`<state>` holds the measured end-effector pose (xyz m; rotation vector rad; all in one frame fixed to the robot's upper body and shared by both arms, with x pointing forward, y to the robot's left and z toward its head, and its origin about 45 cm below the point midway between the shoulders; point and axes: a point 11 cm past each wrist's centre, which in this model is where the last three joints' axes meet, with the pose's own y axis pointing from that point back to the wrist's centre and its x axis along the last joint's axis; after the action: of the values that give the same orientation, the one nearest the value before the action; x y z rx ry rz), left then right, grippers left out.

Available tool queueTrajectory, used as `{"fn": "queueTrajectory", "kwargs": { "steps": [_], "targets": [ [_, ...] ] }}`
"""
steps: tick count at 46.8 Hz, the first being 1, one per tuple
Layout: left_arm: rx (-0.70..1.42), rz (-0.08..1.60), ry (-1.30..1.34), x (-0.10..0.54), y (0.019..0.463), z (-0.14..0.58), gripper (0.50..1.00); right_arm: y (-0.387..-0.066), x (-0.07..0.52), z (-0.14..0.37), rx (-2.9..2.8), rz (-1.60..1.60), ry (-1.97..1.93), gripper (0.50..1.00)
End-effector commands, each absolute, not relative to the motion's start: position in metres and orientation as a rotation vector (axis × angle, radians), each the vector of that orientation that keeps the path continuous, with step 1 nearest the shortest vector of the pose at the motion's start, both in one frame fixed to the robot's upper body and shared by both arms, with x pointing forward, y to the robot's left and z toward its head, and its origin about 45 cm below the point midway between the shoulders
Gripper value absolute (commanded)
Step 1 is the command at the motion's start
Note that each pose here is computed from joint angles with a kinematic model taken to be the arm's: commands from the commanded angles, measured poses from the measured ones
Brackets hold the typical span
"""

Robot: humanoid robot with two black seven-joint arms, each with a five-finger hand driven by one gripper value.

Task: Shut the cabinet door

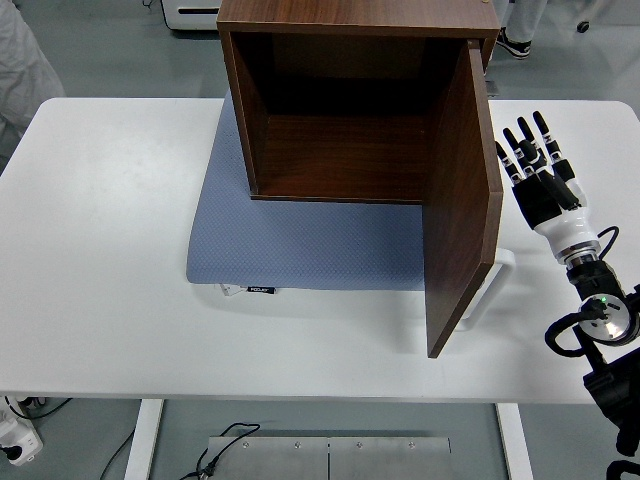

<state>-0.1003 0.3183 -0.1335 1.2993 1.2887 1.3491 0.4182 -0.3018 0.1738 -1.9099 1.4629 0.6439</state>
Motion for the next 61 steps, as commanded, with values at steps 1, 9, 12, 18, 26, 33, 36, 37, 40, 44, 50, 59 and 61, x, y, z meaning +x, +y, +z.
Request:
{"fn": "queueTrajectory", "kwargs": {
  "steps": [1,9,12,18,26,33,36,37,40,44,50,59,61],
  "targets": [
    [1.298,1.348,1.289,-0.100,0.318,-0.134,1.000,-0.303,0.418,0.174,-1.910,0.642,1.464,1.000],
    [1.298,1.348,1.289,-0.100,0.318,-0.134,1.000,-0.303,0.418,0.174,-1.910,0.642,1.464,1.000],
    [1.298,1.348,1.289,-0.100,0.318,-0.134,1.000,-0.303,0.418,0.174,-1.910,0.642,1.464,1.000],
    [1.299,1.349,1.289,-0.100,0.318,-0.134,1.000,-0.303,0.418,0.174,-1.910,0.640,1.466,1.000],
    [1.299,1.349,1.289,-0.100,0.318,-0.133,1.000,-0.304,0.418,0.174,-1.911,0.639,1.467,1.000],
    [1.298,1.348,1.289,-0.100,0.318,-0.134,1.000,-0.314,0.416,0.175,-1.917,0.624,1.485,1.000],
    [1.299,1.349,1.289,-0.100,0.318,-0.134,1.000,-0.315,0.416,0.175,-1.919,0.621,1.484,1.000],
    [1.299,1.349,1.289,-0.100,0.318,-0.134,1.000,-0.316,0.416,0.176,-1.920,0.619,1.483,1.000],
    [1.298,1.348,1.289,-0.100,0.318,-0.134,1.000,-0.318,0.416,0.176,-1.922,0.615,1.485,1.000],
    [1.298,1.348,1.289,-0.100,0.318,-0.134,1.000,-0.320,0.415,0.176,-1.922,0.611,1.489,1.000],
    [1.299,1.349,1.289,-0.100,0.318,-0.134,1.000,-0.324,0.416,0.179,-1.910,0.603,1.491,1.000],
    [1.299,1.349,1.289,-0.100,0.318,-0.133,1.000,-0.325,0.416,0.180,-1.912,0.598,1.492,1.000],
    [1.298,1.348,1.289,-0.100,0.318,-0.134,1.000,-0.328,0.416,0.182,-1.917,0.590,1.496,1.000]
  ]
}}
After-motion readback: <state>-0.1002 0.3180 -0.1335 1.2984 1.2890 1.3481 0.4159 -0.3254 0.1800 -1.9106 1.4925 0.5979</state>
